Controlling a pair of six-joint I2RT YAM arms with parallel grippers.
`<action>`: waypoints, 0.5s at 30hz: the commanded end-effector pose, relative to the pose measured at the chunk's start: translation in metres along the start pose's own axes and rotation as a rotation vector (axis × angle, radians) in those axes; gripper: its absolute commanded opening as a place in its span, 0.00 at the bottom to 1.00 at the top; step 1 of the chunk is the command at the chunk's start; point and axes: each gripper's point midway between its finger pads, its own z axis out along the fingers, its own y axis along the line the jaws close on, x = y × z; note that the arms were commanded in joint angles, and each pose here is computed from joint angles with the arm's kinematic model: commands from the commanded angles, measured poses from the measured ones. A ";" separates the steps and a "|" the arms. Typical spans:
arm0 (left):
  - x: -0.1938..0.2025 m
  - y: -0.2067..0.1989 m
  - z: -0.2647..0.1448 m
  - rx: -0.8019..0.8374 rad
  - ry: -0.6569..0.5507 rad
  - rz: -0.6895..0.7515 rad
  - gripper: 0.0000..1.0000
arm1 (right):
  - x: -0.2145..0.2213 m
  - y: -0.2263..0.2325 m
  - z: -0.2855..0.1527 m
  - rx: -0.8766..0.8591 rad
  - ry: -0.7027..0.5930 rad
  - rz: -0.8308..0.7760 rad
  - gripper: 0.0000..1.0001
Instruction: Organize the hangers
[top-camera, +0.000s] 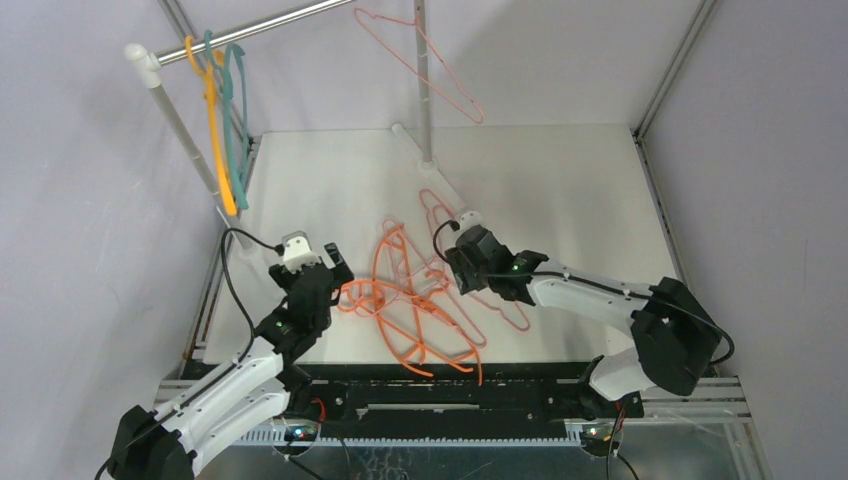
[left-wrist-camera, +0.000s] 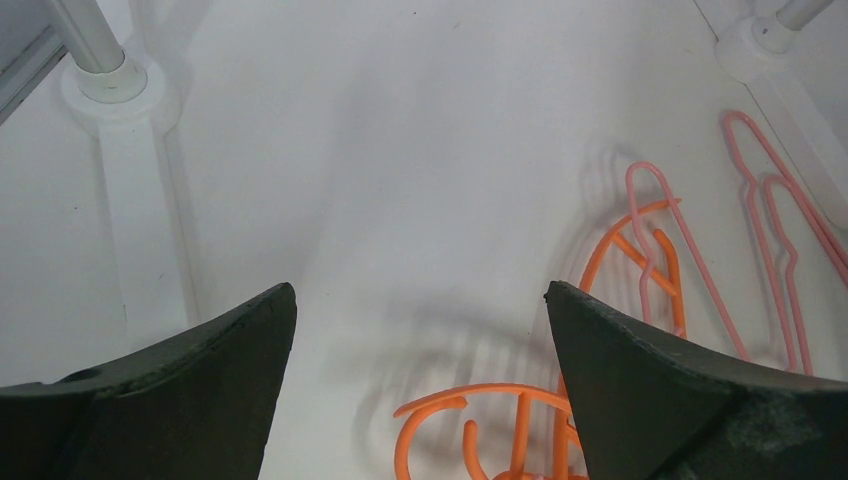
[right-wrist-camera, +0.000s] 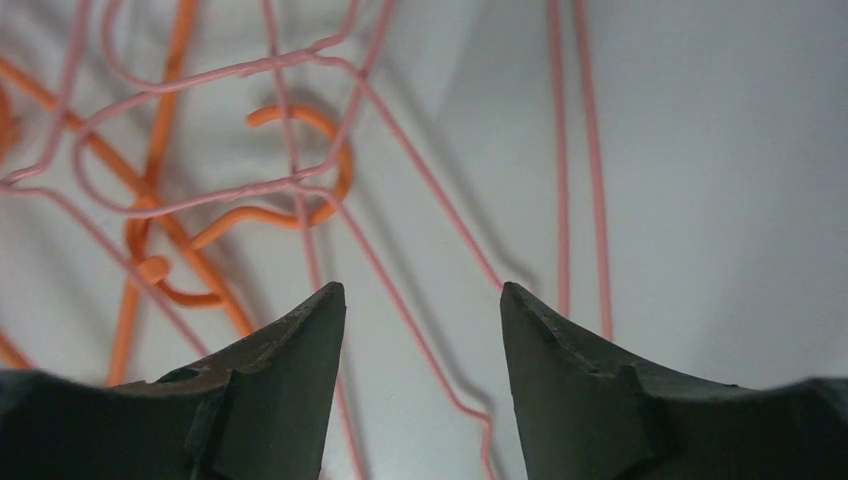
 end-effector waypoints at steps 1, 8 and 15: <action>-0.015 -0.006 0.000 0.014 -0.032 -0.044 1.00 | -0.021 -0.009 0.015 -0.002 -0.037 0.038 0.65; -0.014 -0.007 0.000 0.016 -0.030 -0.044 0.99 | -0.027 -0.007 0.039 -0.034 -0.002 -0.012 0.58; -0.013 -0.007 0.001 0.014 -0.026 -0.038 0.99 | -0.027 -0.009 0.058 -0.069 0.039 -0.016 0.56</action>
